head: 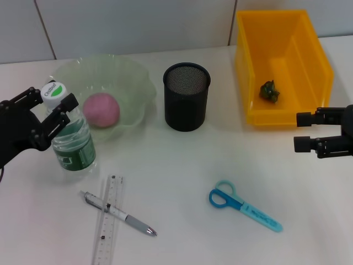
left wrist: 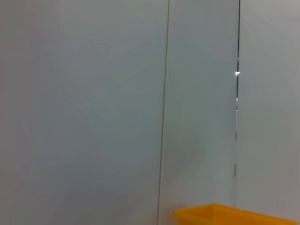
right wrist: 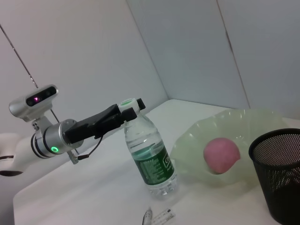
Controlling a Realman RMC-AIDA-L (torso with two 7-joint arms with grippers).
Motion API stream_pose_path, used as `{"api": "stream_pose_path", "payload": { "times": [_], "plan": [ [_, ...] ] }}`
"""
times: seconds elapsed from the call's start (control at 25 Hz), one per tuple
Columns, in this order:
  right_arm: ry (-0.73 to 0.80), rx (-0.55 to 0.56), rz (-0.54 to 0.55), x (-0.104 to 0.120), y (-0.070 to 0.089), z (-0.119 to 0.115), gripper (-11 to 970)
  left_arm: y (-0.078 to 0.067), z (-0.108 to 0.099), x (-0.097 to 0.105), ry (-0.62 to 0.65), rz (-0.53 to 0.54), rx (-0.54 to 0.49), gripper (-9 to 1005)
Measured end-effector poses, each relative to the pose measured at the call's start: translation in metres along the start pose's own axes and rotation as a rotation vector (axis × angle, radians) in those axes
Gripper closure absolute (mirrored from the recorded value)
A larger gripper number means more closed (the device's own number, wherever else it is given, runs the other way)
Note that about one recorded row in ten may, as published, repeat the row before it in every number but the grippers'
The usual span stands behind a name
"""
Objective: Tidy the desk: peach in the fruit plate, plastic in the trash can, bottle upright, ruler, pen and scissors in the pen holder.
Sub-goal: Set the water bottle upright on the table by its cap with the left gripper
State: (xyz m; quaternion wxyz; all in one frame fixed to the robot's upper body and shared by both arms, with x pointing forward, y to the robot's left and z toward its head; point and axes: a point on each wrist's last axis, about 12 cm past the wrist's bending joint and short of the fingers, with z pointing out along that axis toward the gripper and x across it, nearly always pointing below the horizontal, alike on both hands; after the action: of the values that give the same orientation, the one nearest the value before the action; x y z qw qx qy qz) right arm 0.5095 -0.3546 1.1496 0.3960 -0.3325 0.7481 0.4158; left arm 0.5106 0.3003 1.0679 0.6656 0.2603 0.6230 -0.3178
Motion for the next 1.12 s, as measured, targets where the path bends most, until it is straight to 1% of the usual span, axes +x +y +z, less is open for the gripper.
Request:
{"api": "stream_pose_path", "payload": {
  "times": [1.12],
  "plan": [
    [0.01,0.009,0.003,-0.0006,-0.0024,0.0014,150,-0.0029,-0.001,0.0097,0.025,-0.005,-0.03,531]
  ]
}}
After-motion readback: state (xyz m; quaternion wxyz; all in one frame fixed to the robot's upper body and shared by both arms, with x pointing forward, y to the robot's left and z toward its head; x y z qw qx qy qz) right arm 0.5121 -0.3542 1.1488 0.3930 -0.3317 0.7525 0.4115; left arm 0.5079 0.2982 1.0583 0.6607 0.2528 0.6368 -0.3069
